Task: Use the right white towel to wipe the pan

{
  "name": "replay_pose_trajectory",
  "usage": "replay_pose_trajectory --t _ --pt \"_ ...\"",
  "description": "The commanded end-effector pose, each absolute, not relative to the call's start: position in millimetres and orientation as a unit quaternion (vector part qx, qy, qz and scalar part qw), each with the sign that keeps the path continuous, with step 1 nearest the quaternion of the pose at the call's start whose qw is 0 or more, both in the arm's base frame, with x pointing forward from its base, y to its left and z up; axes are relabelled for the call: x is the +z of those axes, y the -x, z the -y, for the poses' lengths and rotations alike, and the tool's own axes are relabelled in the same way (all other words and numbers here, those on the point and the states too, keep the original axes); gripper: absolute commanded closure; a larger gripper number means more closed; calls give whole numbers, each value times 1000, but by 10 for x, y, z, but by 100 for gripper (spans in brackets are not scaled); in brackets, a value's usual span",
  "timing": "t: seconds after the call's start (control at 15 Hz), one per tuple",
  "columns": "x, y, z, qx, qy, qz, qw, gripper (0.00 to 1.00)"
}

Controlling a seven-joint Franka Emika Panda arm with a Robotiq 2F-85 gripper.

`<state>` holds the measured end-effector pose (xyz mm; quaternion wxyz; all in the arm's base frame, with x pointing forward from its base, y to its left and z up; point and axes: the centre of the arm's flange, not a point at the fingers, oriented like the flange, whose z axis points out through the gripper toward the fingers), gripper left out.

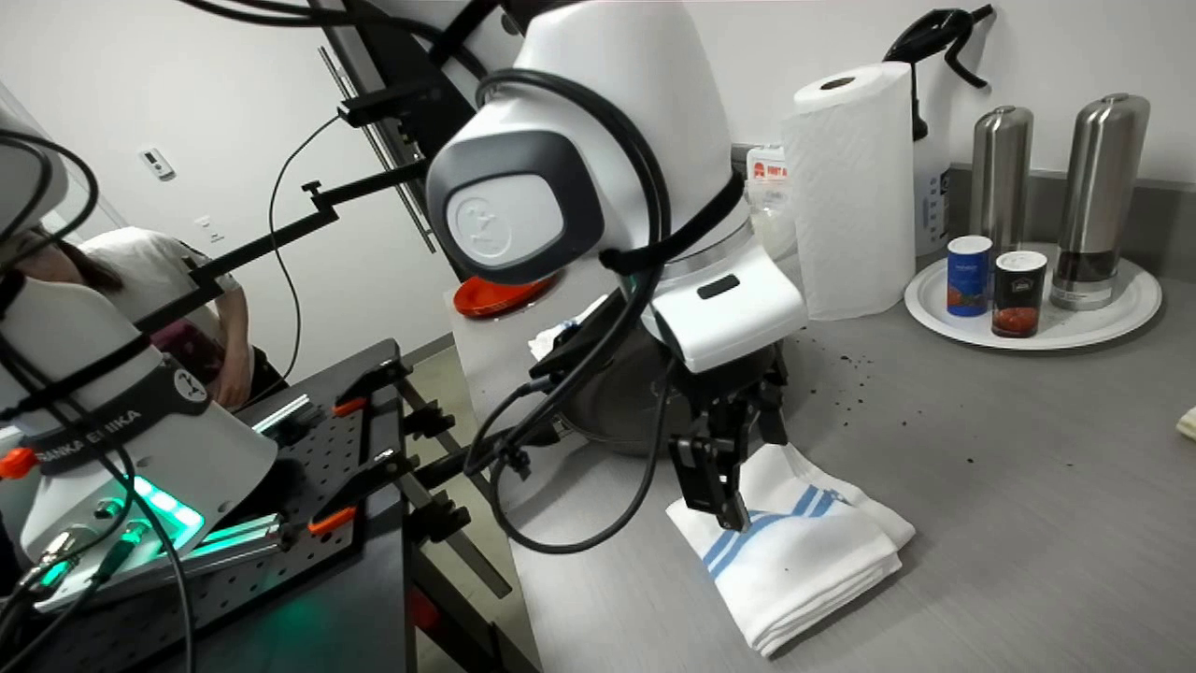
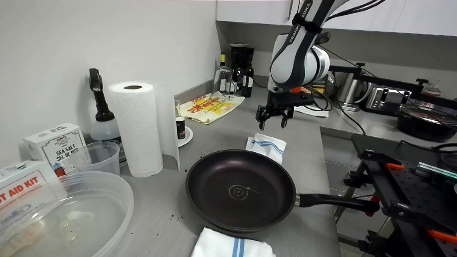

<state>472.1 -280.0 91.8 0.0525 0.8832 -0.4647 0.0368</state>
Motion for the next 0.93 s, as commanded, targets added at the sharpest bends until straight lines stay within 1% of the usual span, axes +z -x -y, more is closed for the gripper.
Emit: replay_pose_trajectory --t 0.0,0.87 --pt "705 -4807 2800 46 -882 463 66 0" --pt "32 -4848 2698 18 -885 457 88 0"
